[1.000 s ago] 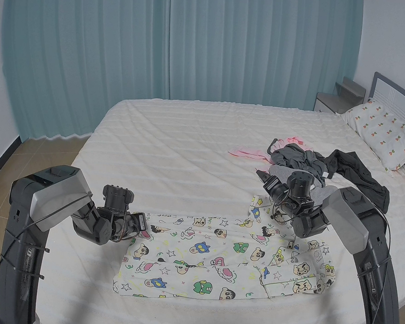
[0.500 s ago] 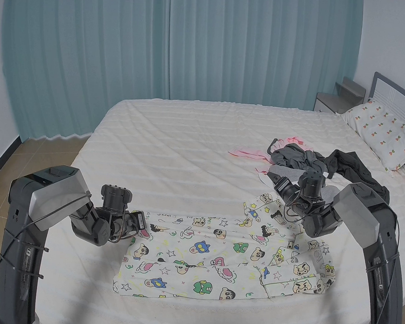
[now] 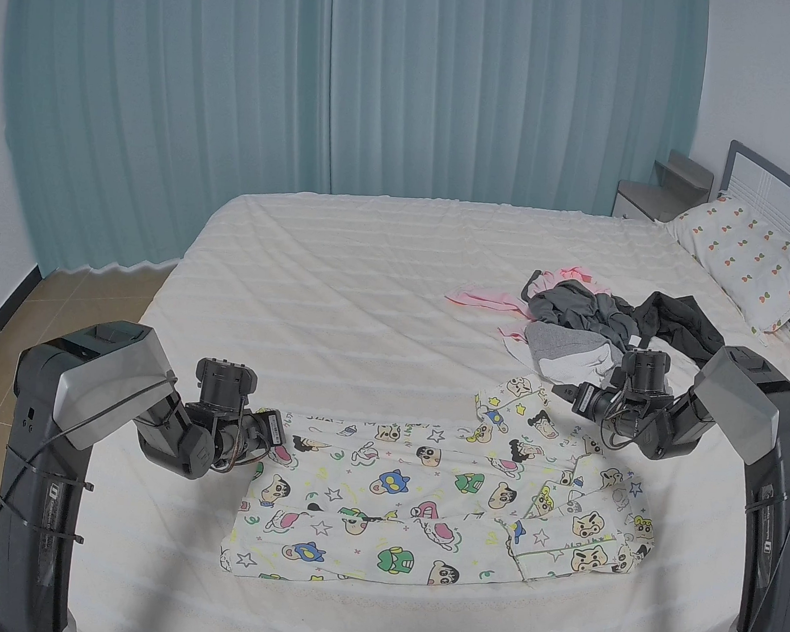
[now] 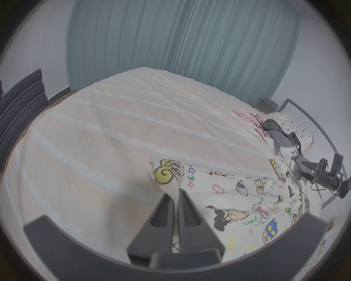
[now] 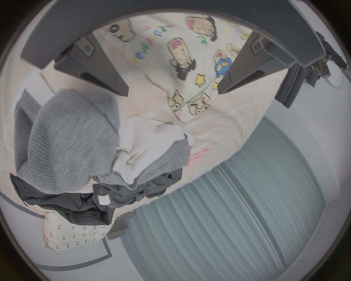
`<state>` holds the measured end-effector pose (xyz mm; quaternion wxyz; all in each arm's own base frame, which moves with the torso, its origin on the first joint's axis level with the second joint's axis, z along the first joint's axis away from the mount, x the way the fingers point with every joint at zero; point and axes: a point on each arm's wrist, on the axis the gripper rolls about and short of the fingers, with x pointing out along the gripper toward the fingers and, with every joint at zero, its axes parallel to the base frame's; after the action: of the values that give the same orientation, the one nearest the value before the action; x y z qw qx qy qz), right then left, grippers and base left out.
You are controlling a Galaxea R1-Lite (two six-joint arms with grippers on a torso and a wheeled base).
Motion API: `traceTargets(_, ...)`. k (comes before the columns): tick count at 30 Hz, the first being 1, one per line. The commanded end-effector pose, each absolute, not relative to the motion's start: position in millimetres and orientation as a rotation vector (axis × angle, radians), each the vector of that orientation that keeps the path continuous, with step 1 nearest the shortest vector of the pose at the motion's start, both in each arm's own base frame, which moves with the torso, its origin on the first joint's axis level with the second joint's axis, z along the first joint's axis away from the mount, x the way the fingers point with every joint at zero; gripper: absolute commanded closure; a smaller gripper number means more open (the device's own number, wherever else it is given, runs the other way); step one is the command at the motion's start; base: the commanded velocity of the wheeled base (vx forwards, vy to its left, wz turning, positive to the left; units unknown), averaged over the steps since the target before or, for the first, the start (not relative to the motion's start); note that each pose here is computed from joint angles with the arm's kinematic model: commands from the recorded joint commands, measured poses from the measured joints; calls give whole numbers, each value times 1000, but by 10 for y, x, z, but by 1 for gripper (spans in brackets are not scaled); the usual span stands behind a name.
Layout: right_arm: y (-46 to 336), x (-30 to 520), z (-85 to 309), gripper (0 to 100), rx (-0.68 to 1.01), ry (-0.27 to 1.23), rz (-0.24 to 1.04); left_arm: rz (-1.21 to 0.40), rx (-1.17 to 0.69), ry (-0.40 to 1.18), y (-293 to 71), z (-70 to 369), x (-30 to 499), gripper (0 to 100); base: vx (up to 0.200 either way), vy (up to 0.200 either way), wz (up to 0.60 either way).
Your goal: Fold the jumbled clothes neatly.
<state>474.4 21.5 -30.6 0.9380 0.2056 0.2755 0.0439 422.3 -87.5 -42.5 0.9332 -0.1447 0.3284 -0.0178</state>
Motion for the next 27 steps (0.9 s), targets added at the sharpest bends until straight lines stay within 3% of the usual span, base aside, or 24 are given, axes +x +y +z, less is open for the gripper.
traceTargets(1, 186, 4747, -379, 0, 407, 592, 95, -39, -296, 670, -886, -421, 4225, 100, 0, 0, 0)
traceTargets(22, 363, 4894, -692, 0, 311, 709, 205, -38, -291, 679, -886, -443, 4222, 100, 0, 0, 0)
traceTargets(23, 357, 4891, -683, 100, 315, 710, 213, -38, -291, 679, -886, -443, 4222, 100, 0, 0, 0)
traceTargets(27, 280, 4888, -605, 100, 338, 696, 224, -39, -290, 682, -891, -447, 4217, 100, 0, 0, 0)
